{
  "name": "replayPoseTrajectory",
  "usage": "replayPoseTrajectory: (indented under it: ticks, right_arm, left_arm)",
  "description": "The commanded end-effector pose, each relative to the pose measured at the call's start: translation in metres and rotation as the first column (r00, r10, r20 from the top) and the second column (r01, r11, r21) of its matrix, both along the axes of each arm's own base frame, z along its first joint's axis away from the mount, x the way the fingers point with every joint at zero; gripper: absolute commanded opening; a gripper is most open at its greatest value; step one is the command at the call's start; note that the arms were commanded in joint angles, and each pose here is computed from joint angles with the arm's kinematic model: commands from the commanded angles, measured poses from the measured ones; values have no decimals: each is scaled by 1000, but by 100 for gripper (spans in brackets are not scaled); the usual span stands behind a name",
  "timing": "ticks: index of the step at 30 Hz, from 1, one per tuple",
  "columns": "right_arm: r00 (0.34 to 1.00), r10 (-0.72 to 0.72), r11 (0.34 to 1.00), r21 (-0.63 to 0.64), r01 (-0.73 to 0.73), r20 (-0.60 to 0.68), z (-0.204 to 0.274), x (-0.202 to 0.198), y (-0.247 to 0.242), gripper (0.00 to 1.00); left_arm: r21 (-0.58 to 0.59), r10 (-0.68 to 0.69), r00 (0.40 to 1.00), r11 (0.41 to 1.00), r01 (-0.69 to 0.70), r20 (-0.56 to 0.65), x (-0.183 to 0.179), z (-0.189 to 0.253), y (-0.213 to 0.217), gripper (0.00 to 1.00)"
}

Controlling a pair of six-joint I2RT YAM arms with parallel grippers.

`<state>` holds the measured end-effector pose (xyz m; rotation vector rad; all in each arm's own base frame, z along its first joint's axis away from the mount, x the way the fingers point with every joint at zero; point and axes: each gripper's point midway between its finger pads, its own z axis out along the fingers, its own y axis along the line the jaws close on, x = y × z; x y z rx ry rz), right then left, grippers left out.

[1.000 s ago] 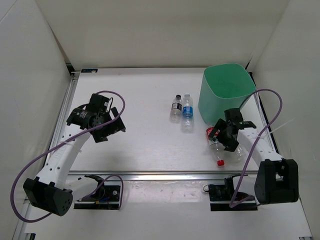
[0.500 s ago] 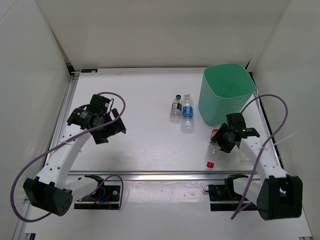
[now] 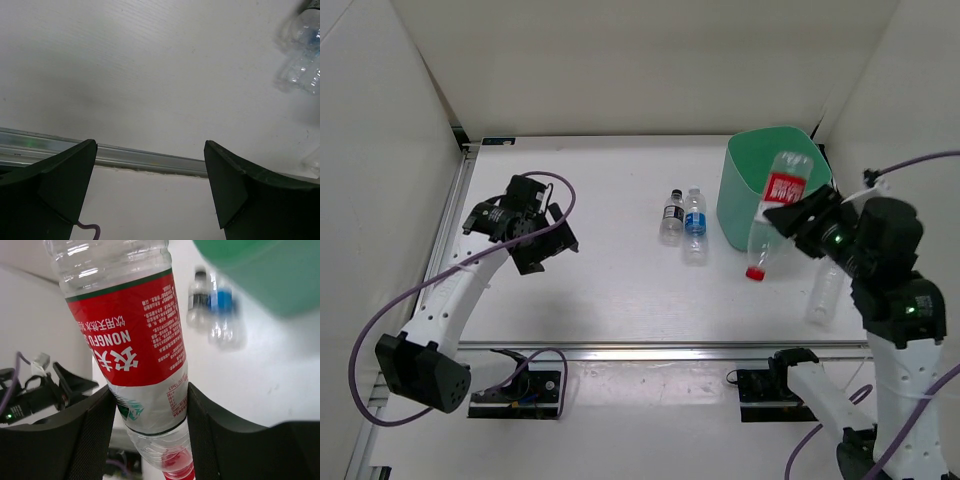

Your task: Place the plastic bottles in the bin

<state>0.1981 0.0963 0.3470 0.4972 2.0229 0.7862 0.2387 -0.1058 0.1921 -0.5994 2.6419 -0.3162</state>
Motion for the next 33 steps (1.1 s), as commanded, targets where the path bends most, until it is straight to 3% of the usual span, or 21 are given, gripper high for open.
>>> replayPoseTrajectory:
  ticks: [1, 7, 10, 16, 17, 20, 21, 22, 26, 30, 33]
  right_arm:
    - [988, -34, 983, -171, 60, 147, 49, 40, -19, 36]
    - [939, -123, 948, -242, 207, 321, 105, 127, -33, 36]
    - [933, -142, 920, -304, 248, 331, 99, 171, -38, 36]
    - [926, -194, 863, -391, 318, 324, 81, 215, -60, 40]
    - [926, -194, 863, -391, 319, 324, 81, 215, -60, 43]
    - [920, -246, 851, -386, 356, 307, 73, 215, -76, 77]
    - [922, -251, 857, -375, 353, 295, 69, 216, -79, 96]
    - [917, -251, 857, -369, 359, 308, 75, 211, -79, 100]
    - [920, -244, 864, -363, 350, 307, 83, 189, -84, 100]
    - [883, -362, 824, -340, 453, 299, 91, 140, -108, 100]
    - [886, -428, 815, -347, 464, 178, 48, 104, -117, 100]
  left_arm:
    - [-25, -6, 999, 1000, 7, 36, 12, 9, -8, 100]
    - [-38, -39, 998, 998, 41, 53, 13, 17, -18, 100]
    - [-35, -39, 998, 999, 40, 44, 11, 16, -18, 100]
    - [-32, -39, 999, 999, 40, 34, -5, 10, -11, 100]
    - [-36, -31, 999, 999, 32, 31, -10, 7, -10, 100]
    - [-36, -31, 999, 999, 32, 32, -17, 5, -8, 100]
    - [-34, -31, 999, 999, 32, 24, -18, 1, -7, 100]
    - [-30, -31, 999, 999, 31, 14, -20, -2, -7, 100]
    - [-17, -49, 999, 999, 49, 5, -19, -5, -6, 100]
    - [-15, -57, 998, 998, 57, 12, -9, -2, -9, 100]
    - [-18, -69, 998, 997, 69, 8, -5, -4, -13, 100]
